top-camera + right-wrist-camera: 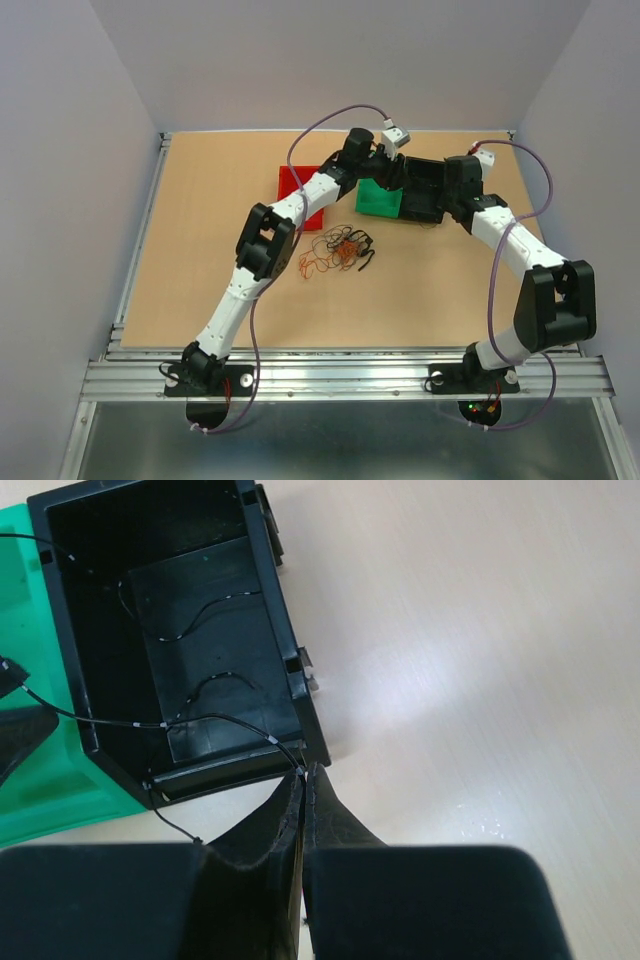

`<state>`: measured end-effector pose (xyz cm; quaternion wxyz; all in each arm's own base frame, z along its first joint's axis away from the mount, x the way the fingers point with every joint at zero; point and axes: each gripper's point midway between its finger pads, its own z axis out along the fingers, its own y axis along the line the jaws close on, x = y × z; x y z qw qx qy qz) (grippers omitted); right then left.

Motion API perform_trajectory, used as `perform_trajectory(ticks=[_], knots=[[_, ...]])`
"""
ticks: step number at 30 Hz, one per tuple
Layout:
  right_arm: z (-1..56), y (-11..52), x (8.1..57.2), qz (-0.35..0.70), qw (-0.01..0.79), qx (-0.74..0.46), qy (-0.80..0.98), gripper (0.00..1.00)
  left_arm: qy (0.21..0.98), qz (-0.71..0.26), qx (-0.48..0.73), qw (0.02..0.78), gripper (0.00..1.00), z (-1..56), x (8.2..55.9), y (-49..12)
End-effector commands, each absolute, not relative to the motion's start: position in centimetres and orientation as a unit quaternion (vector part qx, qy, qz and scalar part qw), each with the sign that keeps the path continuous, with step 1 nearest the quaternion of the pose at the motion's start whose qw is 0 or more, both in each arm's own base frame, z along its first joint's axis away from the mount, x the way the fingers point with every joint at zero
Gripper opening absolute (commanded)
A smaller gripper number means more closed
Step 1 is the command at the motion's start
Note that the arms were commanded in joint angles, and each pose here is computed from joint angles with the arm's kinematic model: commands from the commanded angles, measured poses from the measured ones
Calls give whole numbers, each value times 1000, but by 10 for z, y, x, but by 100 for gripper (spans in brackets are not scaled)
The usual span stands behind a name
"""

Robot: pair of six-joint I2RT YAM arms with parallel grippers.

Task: Untangle the cables

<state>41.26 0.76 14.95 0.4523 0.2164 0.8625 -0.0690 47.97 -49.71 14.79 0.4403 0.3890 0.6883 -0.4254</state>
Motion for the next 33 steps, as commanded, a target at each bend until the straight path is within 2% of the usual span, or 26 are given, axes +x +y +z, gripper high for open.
perform_trajectory(ticks=[1,2,6,10,12,13,21,29,33], knots=[[171,16,427,-43,483,205,850,1,653,-410,383,509,42,201,490,-512],[172,17,429,-41,486,200,850,1,650,-403,389,513,42,199,490,-515],[164,15,429,-52,480,190,855,1,670,-379,365,524,25,188,503,-514],[160,16,427,-48,481,193,854,1,663,-415,331,528,25,218,503,-495],[159,15,426,-48,485,196,851,0,672,-409,310,534,25,221,511,-483],[159,15,425,-46,487,196,850,1,675,-413,297,534,20,230,511,-479],[150,16,428,-45,482,195,853,1,700,-382,209,567,17,270,529,-447],[147,19,430,-41,482,191,854,1,637,-437,242,587,17,301,528,-476],[151,19,429,-40,487,192,851,1,619,-437,268,595,16,290,523,-496]])
